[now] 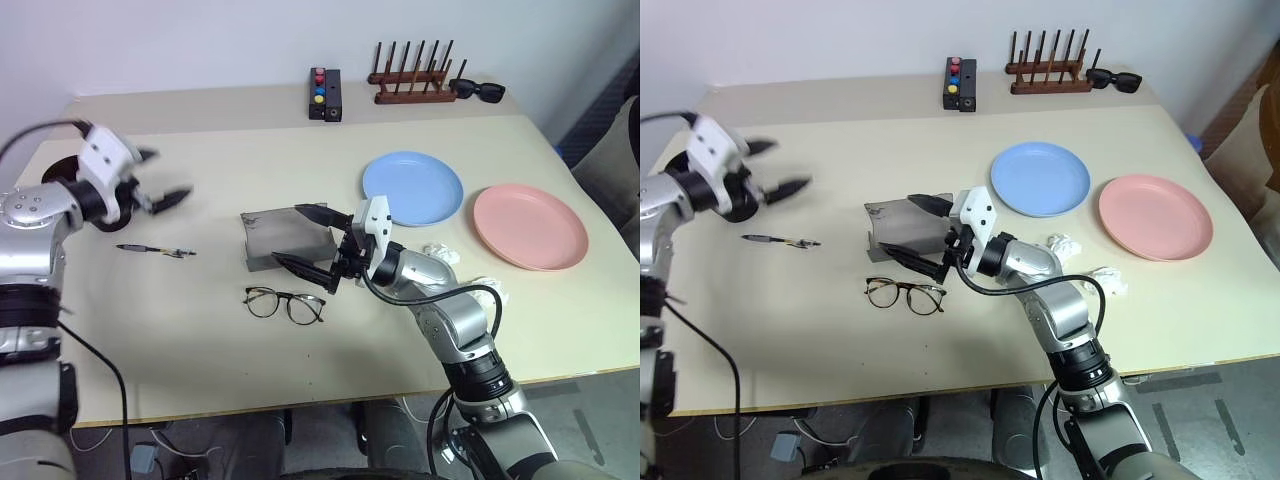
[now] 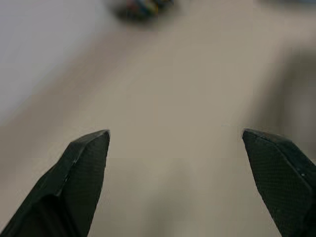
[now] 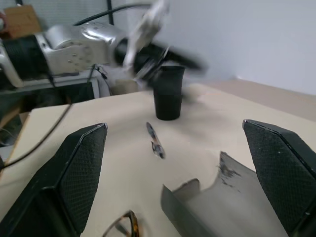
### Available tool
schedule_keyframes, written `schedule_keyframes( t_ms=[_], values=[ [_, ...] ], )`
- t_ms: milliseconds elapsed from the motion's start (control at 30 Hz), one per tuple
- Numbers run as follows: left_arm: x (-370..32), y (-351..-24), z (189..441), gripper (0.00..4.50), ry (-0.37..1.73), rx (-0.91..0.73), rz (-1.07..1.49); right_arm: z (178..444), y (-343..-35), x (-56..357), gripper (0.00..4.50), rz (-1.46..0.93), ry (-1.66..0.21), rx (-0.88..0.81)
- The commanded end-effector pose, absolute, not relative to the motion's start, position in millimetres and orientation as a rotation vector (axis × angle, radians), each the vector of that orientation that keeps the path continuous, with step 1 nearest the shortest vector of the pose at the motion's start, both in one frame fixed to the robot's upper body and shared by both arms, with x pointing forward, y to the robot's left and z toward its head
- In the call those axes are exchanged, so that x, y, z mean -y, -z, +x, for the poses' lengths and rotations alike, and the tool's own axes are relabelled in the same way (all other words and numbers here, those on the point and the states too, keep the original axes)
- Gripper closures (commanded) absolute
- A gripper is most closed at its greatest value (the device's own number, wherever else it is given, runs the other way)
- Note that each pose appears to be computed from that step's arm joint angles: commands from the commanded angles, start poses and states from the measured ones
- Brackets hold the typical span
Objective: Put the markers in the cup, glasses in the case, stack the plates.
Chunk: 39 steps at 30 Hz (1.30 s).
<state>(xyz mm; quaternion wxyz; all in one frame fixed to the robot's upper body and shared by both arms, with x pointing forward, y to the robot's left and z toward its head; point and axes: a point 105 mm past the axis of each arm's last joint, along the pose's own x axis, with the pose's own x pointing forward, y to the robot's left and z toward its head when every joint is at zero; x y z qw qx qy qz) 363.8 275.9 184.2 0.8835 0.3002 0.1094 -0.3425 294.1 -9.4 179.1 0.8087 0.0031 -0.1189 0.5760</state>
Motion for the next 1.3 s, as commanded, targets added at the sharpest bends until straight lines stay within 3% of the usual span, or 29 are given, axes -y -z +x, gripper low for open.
schedule_keyframes(
  t_ms=[33, 167, 467, 567, 800, 900, 1000, 1133, 1300],
  values=[
    [-281.4, -167.2, 352.2, 0.01, 0.828, -0.404, 0.717, 283.2, -181.1, 4.6, 0.0, -0.045, -1.329, 0.237],
    [-290.6, -144.4, 346.2, 0.01, 0.9, -0.56, 0.77, 277.2, -180.8, 9.5, 0.0, -0.069, -1.386, 0.207],
    [-298.6, -118.5, 351.6, 0.01, 0.947, -0.724, 0.848, 273.5, -178.7, 9.1, 0.0, -0.057, -1.394, 0.192],
    [-296.8, -113.5, 353.4, 0.91, 0.957, -0.744, 0.831, 273.5, -178.7, 8.8, 0.0, -0.056, -1.389, 0.192],
    [-298.2, -110.0, 356.1, 4.36, 0.945, -0.743, 0.835, 274.0, -177.2, 11.0, 0.0, -0.056, -1.375, 0.187],
    [-297.7, -109.9, 357.8, 4.45, 0.936, -0.725, 0.841, 273.8, -177.0, 10.8, 0.0, -0.053, -1.375, 0.186],
    [-292.0, -120.6, 366.0, 4.45, 0.905, -0.635, 0.816, 273.5, -177.4, 10.2, 0.0, -0.055, -1.38, 0.187],
    [-271.9, -160.9, 381.4, 4.45, 0.871, -0.369, 0.683, 278.4, -187.9, 9.4, 0.0, -0.054, -1.345, 0.258],
    [-271.8, -259.2, 396.6, 4.45, 0.599, 0.15, 0.5, 295.1, -204.8, 9.0, 0.0, -0.04, -1.227, 0.359]
  ],
)
